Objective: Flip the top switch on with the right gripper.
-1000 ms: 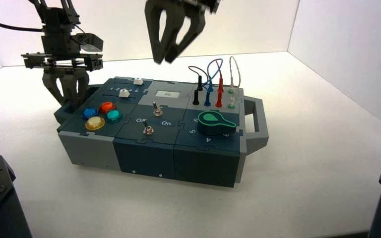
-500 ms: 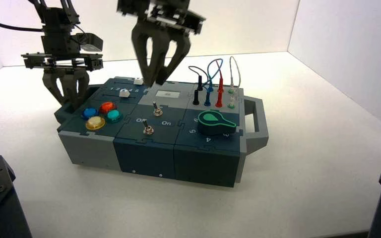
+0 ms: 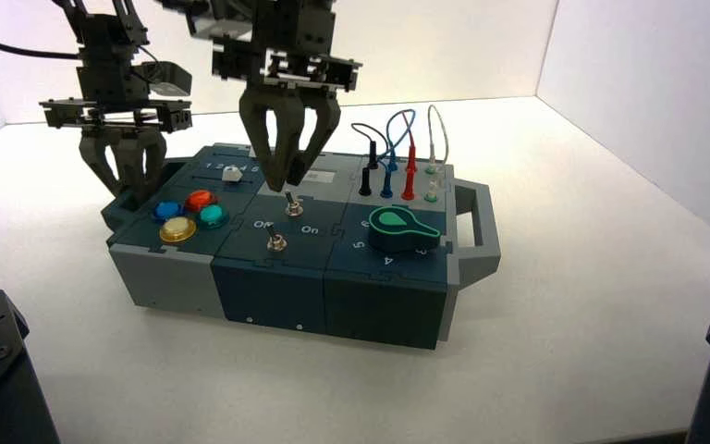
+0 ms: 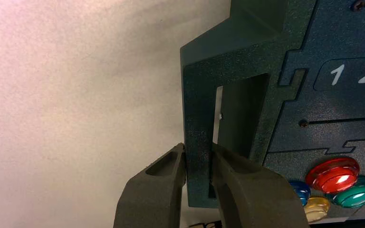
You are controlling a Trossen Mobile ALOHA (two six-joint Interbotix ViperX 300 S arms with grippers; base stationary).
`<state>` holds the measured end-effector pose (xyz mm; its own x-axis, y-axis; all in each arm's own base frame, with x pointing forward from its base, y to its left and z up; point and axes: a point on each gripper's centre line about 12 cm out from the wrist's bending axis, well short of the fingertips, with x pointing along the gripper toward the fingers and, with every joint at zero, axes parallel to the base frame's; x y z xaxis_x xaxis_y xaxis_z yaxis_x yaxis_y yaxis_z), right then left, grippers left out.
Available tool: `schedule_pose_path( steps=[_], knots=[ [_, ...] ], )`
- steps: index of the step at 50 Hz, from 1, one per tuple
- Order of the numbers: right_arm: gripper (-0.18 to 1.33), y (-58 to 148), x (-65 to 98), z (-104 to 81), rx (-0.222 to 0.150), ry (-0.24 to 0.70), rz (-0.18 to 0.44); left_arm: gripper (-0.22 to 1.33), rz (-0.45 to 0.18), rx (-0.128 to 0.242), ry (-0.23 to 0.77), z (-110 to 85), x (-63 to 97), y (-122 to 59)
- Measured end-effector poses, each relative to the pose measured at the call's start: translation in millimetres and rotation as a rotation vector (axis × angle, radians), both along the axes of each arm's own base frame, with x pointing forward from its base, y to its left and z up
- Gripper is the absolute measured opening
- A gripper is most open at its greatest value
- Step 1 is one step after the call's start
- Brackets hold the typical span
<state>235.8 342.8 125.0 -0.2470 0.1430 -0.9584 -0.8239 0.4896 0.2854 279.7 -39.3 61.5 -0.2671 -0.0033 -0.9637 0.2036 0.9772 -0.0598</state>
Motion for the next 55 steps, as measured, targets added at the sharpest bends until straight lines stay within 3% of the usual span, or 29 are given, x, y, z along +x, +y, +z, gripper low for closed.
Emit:
schedule_pose_path(
  steps=[8, 10, 16, 22, 35, 55],
  knots=[
    [0.67, 6, 6.3, -2.7, -0.005, 0.000, 0.005, 0.47, 0.001, -0.002, -0.001, 0.4, 0.1, 0.3],
    [0.55, 10, 8.2, -3.8, -0.004, 0.001, 0.014, 0.47, 0.003, -0.001, 0.000, 0.0, 0.0, 0.3],
    [0.42, 14, 12.6, -6.4, -0.007, 0.005, 0.018, 0.47, 0.001, -0.001, 0.000, 0.0, 0.0, 0.3],
    [0.17, 18, 15.6, -8.6, -0.004, 0.004, 0.022, 0.47, 0.004, -0.001, 0.000, 0.0, 0.2, 1.1],
    [-0.13, 22, 19.1, -12.2, -0.004, 0.003, 0.026, 0.47, 0.006, -0.003, 0.000, 0.0, 0.2, 1.4],
    [-0.14, 10, 25.2, -21.8, -0.051, -0.006, 0.025, 0.47, 0.004, -0.005, 0.000, 0.0, 0.2, 1.3]
  ],
)
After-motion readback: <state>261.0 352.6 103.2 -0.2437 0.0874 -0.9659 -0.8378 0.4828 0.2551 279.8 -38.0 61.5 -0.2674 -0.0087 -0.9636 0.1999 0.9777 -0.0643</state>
